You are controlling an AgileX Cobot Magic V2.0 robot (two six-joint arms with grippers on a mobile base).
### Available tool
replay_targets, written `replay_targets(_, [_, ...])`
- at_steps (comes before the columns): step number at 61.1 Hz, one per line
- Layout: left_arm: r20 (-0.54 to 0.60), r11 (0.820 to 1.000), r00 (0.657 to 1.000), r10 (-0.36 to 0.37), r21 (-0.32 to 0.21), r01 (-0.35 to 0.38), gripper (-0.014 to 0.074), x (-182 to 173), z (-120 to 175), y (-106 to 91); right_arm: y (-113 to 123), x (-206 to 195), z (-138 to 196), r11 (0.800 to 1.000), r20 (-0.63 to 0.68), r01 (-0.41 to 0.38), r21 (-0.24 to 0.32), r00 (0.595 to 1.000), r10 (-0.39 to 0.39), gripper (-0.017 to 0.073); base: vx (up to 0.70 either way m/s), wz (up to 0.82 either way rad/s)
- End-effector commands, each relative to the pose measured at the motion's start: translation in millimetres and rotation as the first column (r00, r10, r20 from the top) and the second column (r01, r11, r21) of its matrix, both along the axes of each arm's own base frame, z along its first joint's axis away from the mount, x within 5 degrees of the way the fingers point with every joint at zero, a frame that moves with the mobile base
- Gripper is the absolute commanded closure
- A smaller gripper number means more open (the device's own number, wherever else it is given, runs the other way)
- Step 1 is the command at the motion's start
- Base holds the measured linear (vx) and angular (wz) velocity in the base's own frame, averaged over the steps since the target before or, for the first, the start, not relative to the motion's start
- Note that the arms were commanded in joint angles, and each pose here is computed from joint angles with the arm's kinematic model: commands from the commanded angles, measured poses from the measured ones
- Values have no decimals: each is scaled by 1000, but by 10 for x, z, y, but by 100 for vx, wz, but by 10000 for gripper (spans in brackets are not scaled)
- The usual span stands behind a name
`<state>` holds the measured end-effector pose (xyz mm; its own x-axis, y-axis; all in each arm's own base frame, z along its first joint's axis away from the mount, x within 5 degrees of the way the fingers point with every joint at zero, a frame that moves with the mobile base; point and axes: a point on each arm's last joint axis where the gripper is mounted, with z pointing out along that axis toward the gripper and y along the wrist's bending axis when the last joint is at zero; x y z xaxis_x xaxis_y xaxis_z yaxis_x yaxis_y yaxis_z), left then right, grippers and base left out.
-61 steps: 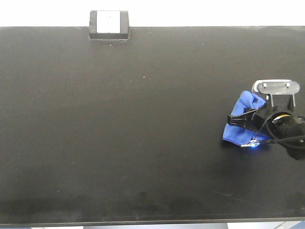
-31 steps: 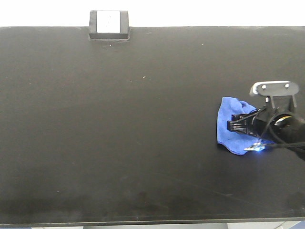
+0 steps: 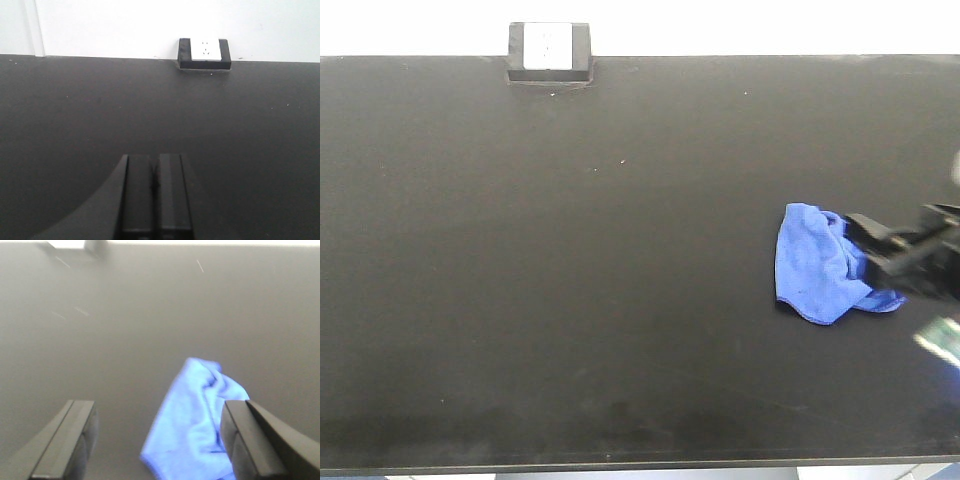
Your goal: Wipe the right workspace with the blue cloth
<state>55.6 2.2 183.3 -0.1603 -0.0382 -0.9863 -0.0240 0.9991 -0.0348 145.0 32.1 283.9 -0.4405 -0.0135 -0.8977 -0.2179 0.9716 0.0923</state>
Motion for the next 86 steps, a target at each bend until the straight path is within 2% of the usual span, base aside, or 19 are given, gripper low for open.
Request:
replay_targets(1, [64, 1000, 998, -5, -7, 6, 599, 8, -23, -8, -36, -126, 241, 1000, 142, 10, 13, 990, -12, -6, 0, 0])
replay_targets(17, [64, 1000, 998, -5, -7, 6, 599, 8, -23, -8, -82, -425, 427, 999, 291, 6, 38, 957, -17, -6, 0, 0])
replay_targets(34, [64, 1000, 998, -5, -7, 6, 599, 8, -23, -8, -93, -466, 441, 1000, 310, 9, 30, 950, -18, -6, 0, 0])
replay_targets(37, [64, 1000, 998, -5, -7, 6, 599, 8, -23, -8, -91, -469, 437, 999, 305, 8, 43, 952, -21, 5, 0, 0])
replay_targets(42, [64, 1000, 998, -5, -7, 6, 599, 8, -23, -8, -101, -517, 425, 999, 308, 10, 33, 951, -20, 57, 0, 0])
replay_targets(46, [64, 1000, 998, -5, -7, 6, 599, 8, -23, -8, -130, -590, 412, 1000, 309, 25, 3, 951, -25, 145, 0, 0])
replay_targets(53, [64, 1000, 998, -5, -7, 6, 599, 8, -23, -8, -241, -686, 325, 990, 321, 139, -2, 938, -131, 362, 0, 0])
replay_targets(60, [64, 1000, 998, -5, -7, 6, 599, 8, -23, -8, -335, -786, 143, 968, 379, 251, -31, 899, -221, 575, 0, 0])
replay_targets(65, [64, 1000, 998, -5, -7, 6, 599, 8, -23, -8, -347, -838, -26, 962, 425, 273, -20, 873, -239, 571, 0, 0])
replay_targets(73, [64, 1000, 998, -5, -7, 6, 599, 8, -23, -8, -343, -894, -387, 962, 466, 273, -18, 853, -233, 570, 0, 0])
replay_targets(80, [64, 1000, 998, -5, -7, 6, 599, 8, -23, -8, -342, -916, -712, 962, 462, 272, -19, 856, -232, 570, 0, 0])
replay_targets(86, [65, 1000, 998, -5, -7, 6, 599, 8, -22, -8, -342, -878, -937, 963, 422, 269, -31, 876, -232, 568, 0, 0])
